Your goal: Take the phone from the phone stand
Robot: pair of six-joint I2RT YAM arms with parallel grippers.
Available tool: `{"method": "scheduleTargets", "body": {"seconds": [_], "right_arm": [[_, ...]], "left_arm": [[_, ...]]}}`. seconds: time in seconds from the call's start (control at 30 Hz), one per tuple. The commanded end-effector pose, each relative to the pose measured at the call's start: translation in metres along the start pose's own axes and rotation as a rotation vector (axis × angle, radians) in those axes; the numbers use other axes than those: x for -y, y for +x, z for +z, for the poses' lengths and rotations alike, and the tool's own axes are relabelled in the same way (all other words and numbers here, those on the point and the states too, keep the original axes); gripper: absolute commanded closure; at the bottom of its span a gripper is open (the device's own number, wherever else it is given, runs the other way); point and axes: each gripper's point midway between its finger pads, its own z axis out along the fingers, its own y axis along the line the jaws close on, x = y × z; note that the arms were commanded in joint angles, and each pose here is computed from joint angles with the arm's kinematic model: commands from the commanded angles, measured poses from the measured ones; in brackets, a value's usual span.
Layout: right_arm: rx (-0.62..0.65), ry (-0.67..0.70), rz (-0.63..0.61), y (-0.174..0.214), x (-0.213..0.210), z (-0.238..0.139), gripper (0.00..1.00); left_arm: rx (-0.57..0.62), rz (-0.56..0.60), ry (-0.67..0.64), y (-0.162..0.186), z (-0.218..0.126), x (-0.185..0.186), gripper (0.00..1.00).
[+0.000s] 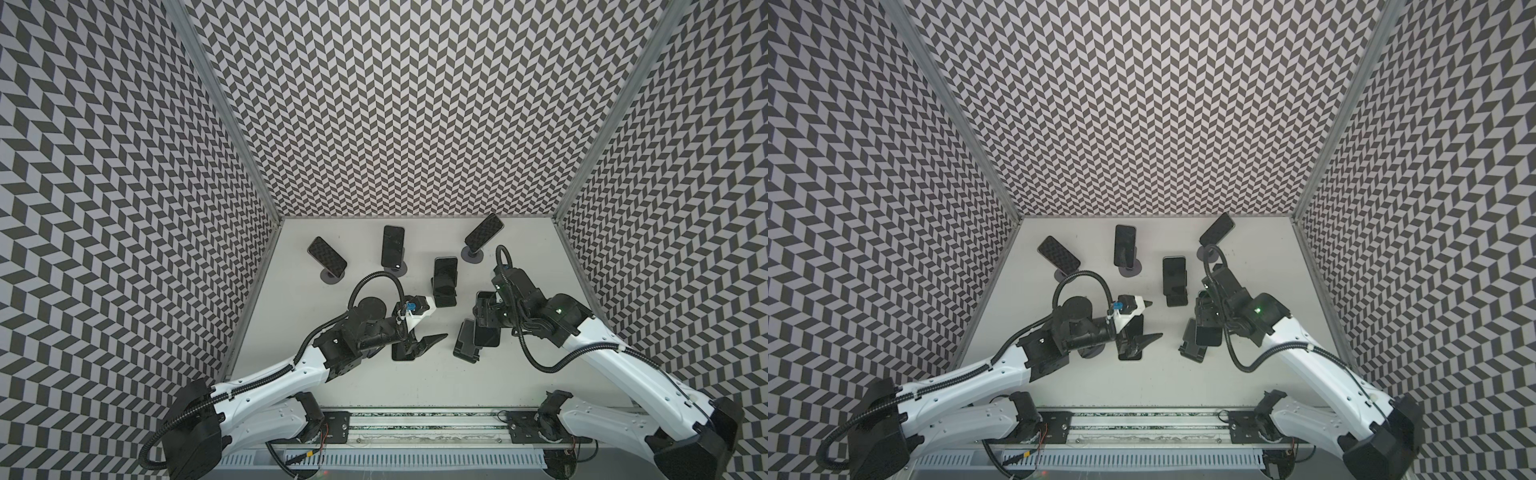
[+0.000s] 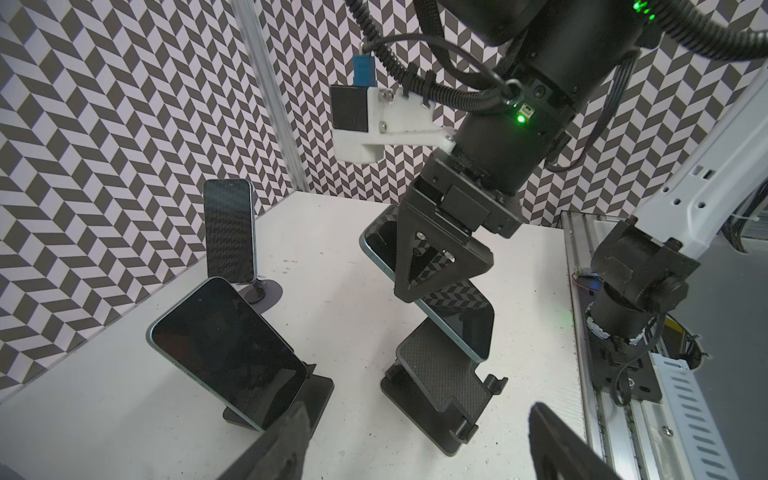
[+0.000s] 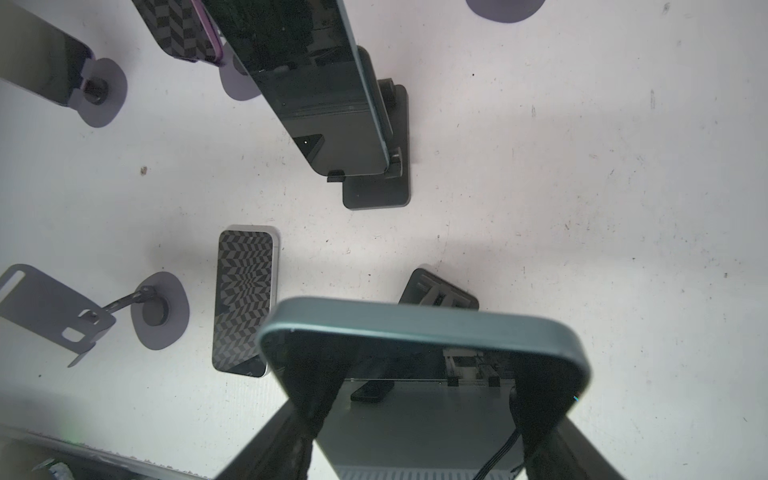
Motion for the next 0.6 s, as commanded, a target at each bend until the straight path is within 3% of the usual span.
{"method": "scheduleTargets", "body": {"seconds": [0.0,0.57], "right_arm": [[0.068,-0.028,-0.007,-0.018,0.002,-0.016,1.0],[0.045,0.045,-0.008,-0.015,0.046,-0.006,1.0]], "left_arm": [[0.048,0.045,0.024,-0.02,0.003,0.003,0.17],[0.043,0.08,0.075,-0.027,0.024,0.003,0.17]]}}
